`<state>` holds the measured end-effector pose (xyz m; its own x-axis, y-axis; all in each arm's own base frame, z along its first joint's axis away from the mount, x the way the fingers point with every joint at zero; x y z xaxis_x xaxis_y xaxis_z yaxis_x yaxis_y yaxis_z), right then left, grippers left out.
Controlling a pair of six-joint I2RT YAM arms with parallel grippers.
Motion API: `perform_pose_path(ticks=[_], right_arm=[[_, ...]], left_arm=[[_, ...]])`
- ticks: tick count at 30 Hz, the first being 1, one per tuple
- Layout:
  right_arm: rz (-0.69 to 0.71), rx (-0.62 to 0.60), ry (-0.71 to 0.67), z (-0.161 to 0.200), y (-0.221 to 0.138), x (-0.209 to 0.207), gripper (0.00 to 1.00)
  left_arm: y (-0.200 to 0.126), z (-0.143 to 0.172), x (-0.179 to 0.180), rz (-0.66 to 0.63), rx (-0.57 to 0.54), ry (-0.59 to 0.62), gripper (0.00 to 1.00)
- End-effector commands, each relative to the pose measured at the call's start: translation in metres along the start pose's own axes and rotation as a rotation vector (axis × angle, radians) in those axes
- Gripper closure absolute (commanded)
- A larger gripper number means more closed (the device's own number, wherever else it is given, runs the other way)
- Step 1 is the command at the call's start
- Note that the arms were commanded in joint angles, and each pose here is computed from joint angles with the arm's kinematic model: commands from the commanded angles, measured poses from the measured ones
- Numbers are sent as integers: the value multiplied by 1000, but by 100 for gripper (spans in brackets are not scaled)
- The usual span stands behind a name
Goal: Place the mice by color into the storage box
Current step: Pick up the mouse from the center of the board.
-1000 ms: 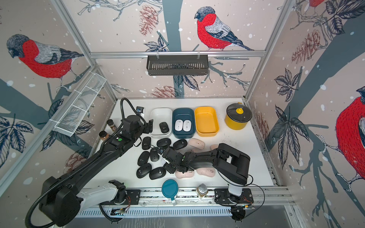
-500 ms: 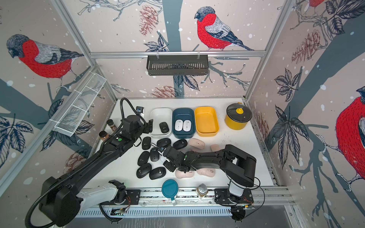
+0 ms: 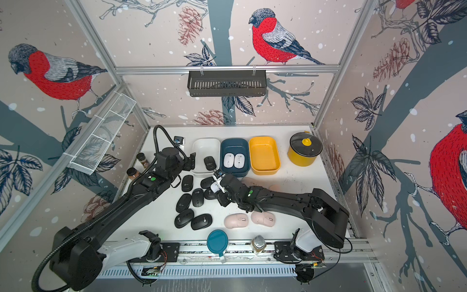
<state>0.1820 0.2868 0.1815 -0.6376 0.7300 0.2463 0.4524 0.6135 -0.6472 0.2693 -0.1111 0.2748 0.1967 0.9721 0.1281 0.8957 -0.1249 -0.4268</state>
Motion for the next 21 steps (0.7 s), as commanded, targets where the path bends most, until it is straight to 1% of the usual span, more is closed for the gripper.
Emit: perform_pose_path(ticks=[1, 4, 11, 16, 21], right_arm=[[21, -88, 126, -18, -8, -11, 46], [81, -135, 158, -29, -12, -21, 46], [206, -183, 265, -58, -18, -48, 45], [265, -214, 317, -76, -20, -63, 45], [287, -218, 350, -92, -17, -69, 45]], left_arm=[[-2, -7, 1, -6, -37, -6, 20], [-3, -7, 0, -1, -37, -8, 20], [-2, -9, 0, 10, -32, -29, 20], [-7, -18, 2, -1, -34, -63, 20], [-11, -24, 3, -6, -28, -95, 20]])
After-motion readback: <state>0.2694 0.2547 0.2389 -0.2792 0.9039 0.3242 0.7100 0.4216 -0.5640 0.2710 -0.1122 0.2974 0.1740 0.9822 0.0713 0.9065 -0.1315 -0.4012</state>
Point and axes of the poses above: each gripper's point midway between its finger pads, its own y axis out along the fingers, its own x axis along the line the jaws close on, z = x × y, the point moved 10 cm from there along -y, back along the fingers, and after that the axes turned 6 degrees about y, right-handed, at the moved point
